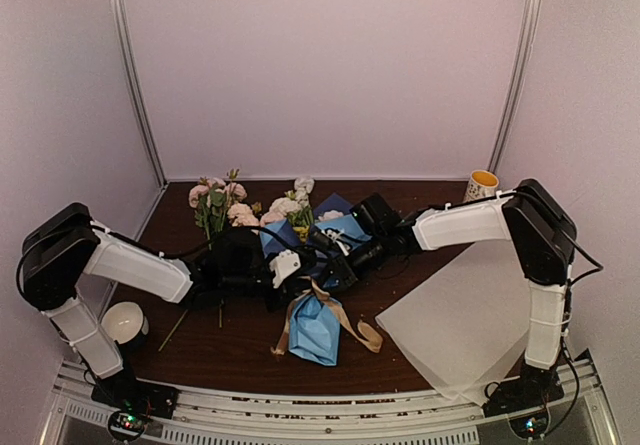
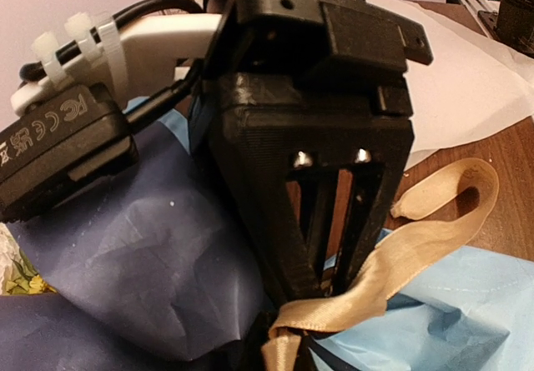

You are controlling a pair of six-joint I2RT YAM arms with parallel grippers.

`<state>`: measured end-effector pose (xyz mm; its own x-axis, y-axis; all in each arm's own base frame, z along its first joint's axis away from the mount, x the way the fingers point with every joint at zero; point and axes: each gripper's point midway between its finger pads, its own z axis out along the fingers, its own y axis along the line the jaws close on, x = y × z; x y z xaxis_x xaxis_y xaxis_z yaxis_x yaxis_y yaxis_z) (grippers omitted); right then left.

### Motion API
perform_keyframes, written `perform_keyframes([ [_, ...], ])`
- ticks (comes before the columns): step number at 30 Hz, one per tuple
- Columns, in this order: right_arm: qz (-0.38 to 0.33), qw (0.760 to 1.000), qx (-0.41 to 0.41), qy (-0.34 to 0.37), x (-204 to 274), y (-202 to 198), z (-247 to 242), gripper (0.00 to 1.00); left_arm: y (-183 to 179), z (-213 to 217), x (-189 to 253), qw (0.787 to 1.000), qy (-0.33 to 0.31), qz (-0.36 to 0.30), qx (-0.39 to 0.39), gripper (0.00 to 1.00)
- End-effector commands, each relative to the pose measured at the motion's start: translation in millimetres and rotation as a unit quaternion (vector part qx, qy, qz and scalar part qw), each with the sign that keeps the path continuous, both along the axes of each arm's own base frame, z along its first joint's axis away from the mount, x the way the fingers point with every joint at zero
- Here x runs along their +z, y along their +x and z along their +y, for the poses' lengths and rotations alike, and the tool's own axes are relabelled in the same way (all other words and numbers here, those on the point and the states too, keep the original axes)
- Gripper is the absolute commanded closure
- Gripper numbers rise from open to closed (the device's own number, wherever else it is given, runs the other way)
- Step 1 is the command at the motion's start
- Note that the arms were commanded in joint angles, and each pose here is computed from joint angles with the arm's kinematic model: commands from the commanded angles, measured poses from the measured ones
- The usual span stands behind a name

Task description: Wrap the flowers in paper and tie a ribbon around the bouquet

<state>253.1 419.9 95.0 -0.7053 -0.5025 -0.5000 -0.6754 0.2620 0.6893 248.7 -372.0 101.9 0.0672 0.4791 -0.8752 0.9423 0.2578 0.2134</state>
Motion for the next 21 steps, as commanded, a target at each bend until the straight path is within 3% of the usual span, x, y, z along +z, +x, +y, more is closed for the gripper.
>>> perform_keyframes([
  [1, -0.007, 1.0, 0.001, 0.007, -1.0, 0.8, 6.6, 0.8, 1.1, -11.4, 16.7, 0.999, -0.03, -0.009, -0.014, 1.0],
  [6, -0.008, 1.0, -0.002, 0.002, -1.3, 1.3, 6.2, 0.84, 1.6, -11.2, 16.5, 0.999, -0.029, -0.008, -0.014, 1.0],
  [9, -0.015, 1.0, -0.009, -0.005, -2.3, 3.8, 4.6, 1.0, 1.7, -11.1, 16.9, 0.999, -0.03, -0.006, -0.013, 1.0],
  [10, -0.02, 1.0, -0.013, -0.008, -2.0, 5.0, 3.6, 1.0, 2.5, -10.5, 17.5, 1.0, -0.028, -0.003, -0.01, 1.0],
  [14, -0.031, 0.999, -0.028, -0.017, 0.2, 9.7, -1.7, 1.0, 4.2, -6.5, 19.2, 1.0, -0.014, 0.015, 0.005, 0.7],
  [16, -0.036, 0.999, -0.033, -0.019, 2.0, 10.7, -4.0, 1.0, 1.5, -1.9, 20.2, 1.0, -0.011, 0.019, 0.009, 0.59],
  [21, -0.044, 0.998, -0.042, -0.021, 6.6, 11.9, -9.8, 1.0, -1.8, 16.8, 25.6, 0.999, -0.005, 0.021, 0.037, 0.45],
])
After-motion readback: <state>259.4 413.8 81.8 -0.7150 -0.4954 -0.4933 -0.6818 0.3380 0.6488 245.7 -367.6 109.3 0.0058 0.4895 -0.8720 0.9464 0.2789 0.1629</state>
